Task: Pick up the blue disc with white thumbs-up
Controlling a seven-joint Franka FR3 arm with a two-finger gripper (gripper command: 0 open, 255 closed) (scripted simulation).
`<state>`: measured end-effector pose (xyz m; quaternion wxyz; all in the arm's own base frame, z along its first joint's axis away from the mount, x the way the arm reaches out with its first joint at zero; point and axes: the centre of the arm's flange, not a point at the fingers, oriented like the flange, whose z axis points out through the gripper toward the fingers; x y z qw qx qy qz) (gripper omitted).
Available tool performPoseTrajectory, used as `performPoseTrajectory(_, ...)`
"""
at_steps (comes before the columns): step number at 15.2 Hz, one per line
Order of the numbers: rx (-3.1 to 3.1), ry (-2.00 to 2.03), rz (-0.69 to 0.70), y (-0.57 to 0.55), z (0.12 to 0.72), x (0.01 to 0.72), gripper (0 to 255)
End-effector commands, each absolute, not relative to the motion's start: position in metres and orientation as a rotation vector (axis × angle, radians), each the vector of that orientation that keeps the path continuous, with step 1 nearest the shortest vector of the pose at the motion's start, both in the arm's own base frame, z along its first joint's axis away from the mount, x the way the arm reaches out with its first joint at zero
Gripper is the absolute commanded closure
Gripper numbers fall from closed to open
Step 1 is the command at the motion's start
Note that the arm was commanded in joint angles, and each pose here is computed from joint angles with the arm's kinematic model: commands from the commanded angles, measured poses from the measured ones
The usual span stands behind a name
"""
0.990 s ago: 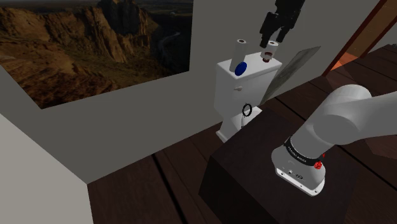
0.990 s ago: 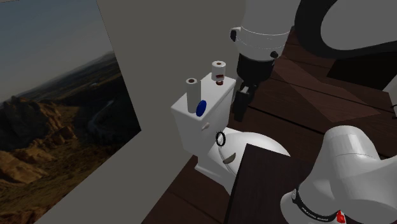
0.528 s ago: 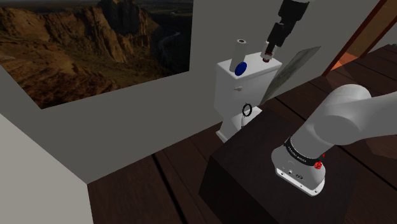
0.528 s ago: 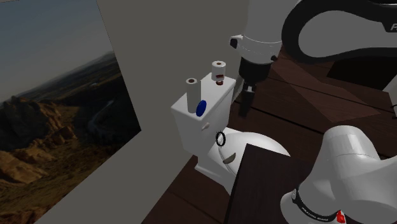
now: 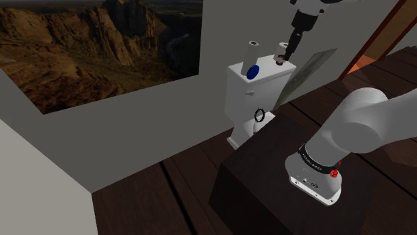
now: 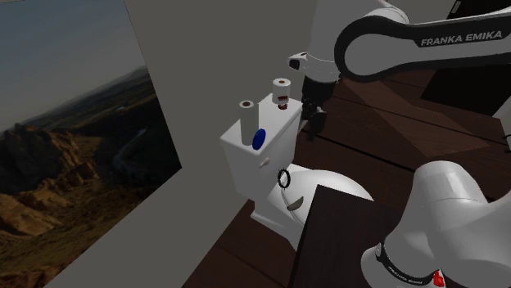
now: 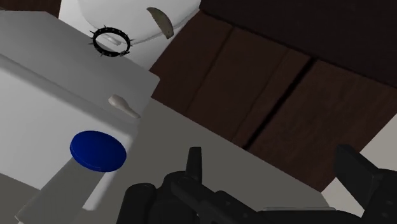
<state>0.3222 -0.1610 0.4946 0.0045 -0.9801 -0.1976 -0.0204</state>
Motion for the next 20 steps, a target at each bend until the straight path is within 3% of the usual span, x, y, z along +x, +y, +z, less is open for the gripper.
performPoseTrajectory(1, -3.036, -0.752, -0.070, -0.181, 0.477, 0.333, 0)
performPoseTrajectory(20, -2.494, -1.806, -0.120, -0.311, 0.347, 0.507, 0)
